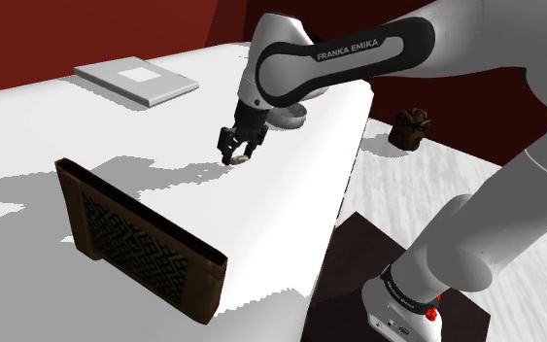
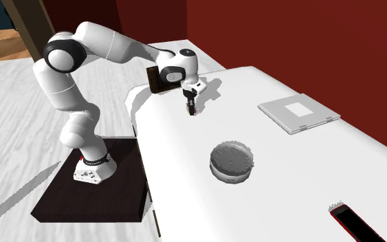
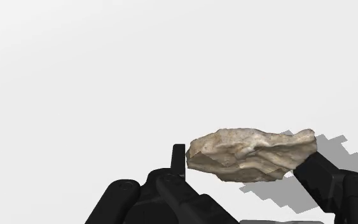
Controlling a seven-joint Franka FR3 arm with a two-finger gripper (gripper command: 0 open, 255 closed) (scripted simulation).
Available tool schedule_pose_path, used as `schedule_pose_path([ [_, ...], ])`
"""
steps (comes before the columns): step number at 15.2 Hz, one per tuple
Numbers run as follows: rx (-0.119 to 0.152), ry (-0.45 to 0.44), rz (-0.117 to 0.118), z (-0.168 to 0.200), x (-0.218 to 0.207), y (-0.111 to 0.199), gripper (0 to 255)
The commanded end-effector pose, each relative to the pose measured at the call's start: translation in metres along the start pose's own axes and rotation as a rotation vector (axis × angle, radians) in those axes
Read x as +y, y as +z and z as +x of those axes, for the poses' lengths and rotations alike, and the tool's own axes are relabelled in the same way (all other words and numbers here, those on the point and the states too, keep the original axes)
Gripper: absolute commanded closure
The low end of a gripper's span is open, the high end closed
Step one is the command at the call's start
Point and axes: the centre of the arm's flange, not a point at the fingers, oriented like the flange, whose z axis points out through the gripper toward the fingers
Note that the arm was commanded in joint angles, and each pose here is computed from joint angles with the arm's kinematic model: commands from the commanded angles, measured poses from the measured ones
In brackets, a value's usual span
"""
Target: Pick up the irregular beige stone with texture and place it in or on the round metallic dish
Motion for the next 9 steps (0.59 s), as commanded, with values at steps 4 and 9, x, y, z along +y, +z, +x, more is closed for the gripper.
schedule_pose_path([
  [4,0.0,0.0,0.0,0.001,-0.004,-0.027,255],
  [9,0.0,0.0,0.0,0.002,-0.008,-0.053,255],
])
